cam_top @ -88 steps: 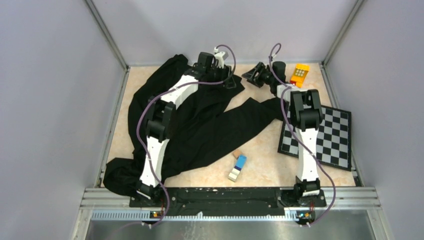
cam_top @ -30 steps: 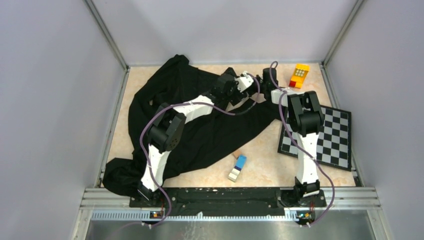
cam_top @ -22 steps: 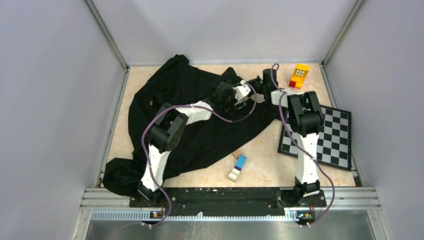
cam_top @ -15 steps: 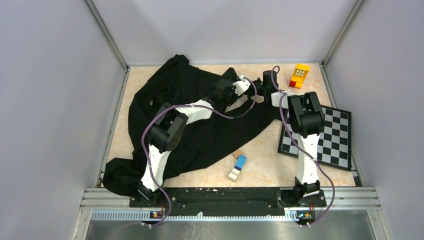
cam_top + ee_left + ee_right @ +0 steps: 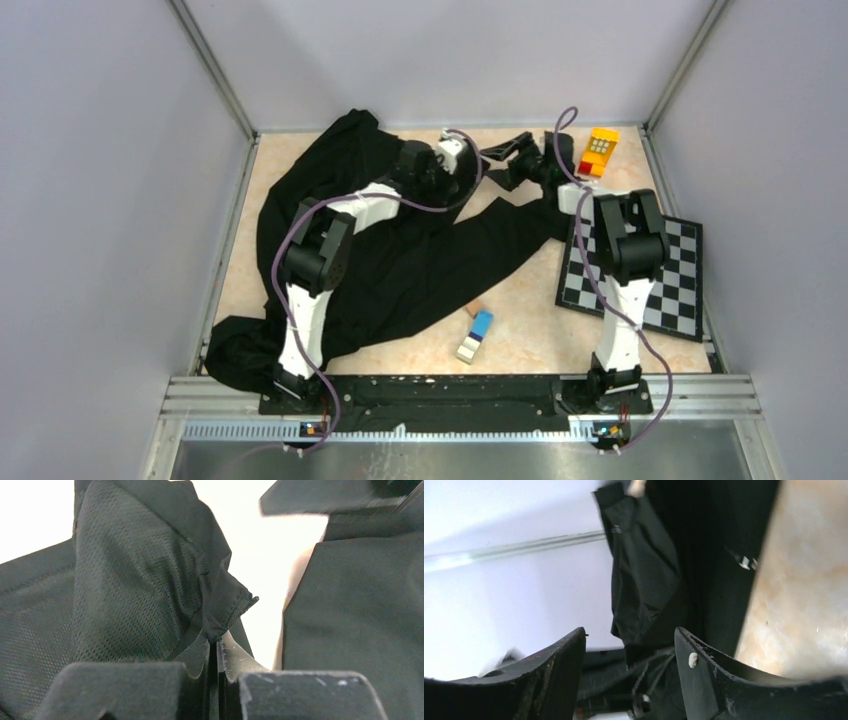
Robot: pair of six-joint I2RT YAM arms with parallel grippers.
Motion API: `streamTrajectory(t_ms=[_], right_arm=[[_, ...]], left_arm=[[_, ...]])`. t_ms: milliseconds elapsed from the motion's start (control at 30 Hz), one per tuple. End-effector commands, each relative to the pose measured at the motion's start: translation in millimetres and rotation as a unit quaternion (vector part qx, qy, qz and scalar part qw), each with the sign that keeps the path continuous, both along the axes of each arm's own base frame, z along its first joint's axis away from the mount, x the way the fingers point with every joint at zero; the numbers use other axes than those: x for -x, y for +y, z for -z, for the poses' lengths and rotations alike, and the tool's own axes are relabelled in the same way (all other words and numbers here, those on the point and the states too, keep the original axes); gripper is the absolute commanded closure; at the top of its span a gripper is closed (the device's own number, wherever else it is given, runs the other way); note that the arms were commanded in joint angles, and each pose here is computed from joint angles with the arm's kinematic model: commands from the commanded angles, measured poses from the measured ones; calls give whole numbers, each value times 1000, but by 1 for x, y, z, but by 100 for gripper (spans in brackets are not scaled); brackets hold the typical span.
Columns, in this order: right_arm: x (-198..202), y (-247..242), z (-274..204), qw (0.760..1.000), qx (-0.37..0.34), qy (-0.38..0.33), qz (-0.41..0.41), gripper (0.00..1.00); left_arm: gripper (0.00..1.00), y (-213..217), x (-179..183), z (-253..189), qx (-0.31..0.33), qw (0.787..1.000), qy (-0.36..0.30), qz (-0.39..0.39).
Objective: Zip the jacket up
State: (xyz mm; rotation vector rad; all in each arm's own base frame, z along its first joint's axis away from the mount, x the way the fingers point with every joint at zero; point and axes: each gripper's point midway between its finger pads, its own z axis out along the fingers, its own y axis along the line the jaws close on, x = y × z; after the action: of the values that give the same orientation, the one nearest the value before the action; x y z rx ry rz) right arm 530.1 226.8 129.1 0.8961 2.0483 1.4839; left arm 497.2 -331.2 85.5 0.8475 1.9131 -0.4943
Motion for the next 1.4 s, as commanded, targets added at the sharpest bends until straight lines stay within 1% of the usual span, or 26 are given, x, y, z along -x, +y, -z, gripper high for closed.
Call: streamTrajectory(t_ms=[0, 67, 100, 167, 200, 233, 300, 400, 500, 567, 667, 733, 900, 967, 1000, 1100, 1133, 1233, 1267, 1333, 1367], right_arm=[[-1, -26, -103, 938, 95, -327, -61, 34], [9, -14, -117, 892, 96, -417, -144, 37], [14, -10, -124, 868, 97, -457, -170, 39], [24, -6, -132, 820, 116, -526, -193, 38], [27, -2, -132, 799, 129, -551, -205, 36], [28, 4, -130, 783, 139, -566, -219, 36], [25, 18, -123, 758, 159, -584, -243, 35], [28, 41, -114, 722, 168, -613, -273, 34], [34, 61, -115, 685, 152, -646, -300, 35], [36, 71, -115, 668, 137, -660, -316, 38], [35, 79, -107, 657, 114, -661, -343, 44], [36, 81, -101, 659, 103, -656, -353, 47], [36, 82, -84, 667, 83, -641, -370, 49], [37, 83, -79, 672, 76, -635, -373, 53], [38, 84, -78, 671, 72, -635, -376, 55], [46, 91, -78, 670, 56, -633, -384, 56], [47, 93, -78, 671, 53, -633, -381, 57], [44, 99, -78, 681, 50, -630, -370, 65], [44, 102, -78, 682, 49, -630, -368, 66], [41, 105, -80, 685, 51, -633, -357, 62], [41, 107, -80, 686, 51, -633, -356, 61]], left_arm=[[97, 11, 10, -55, 178, 975, 114, 64], [98, 17, 12, -61, 225, 957, 153, 100], [98, 19, 12, -62, 241, 949, 173, 109], [99, 25, 10, -67, 261, 938, 195, 118], [99, 27, 10, -68, 267, 934, 202, 122], [99, 30, 9, -69, 274, 930, 209, 127], [100, 32, 11, -72, 287, 920, 226, 138], [100, 33, 16, -74, 299, 908, 248, 156], [100, 33, 22, -75, 307, 897, 265, 173], [100, 35, 27, -78, 318, 886, 278, 190], [100, 40, 29, -85, 327, 880, 280, 202], [100, 42, 30, -88, 327, 880, 276, 208], [100, 49, 30, -92, 334, 876, 273, 217], [100, 50, 29, -93, 334, 876, 270, 218], [100, 50, 28, -93, 334, 876, 270, 217], [100, 49, 26, -93, 335, 876, 271, 215], [100, 49, 26, -93, 336, 876, 272, 215], [100, 49, 27, -94, 336, 876, 271, 217], [100, 49, 28, -95, 335, 875, 271, 218], [100, 49, 29, -96, 335, 876, 270, 219], [100, 49, 30, -96, 335, 875, 271, 221]])
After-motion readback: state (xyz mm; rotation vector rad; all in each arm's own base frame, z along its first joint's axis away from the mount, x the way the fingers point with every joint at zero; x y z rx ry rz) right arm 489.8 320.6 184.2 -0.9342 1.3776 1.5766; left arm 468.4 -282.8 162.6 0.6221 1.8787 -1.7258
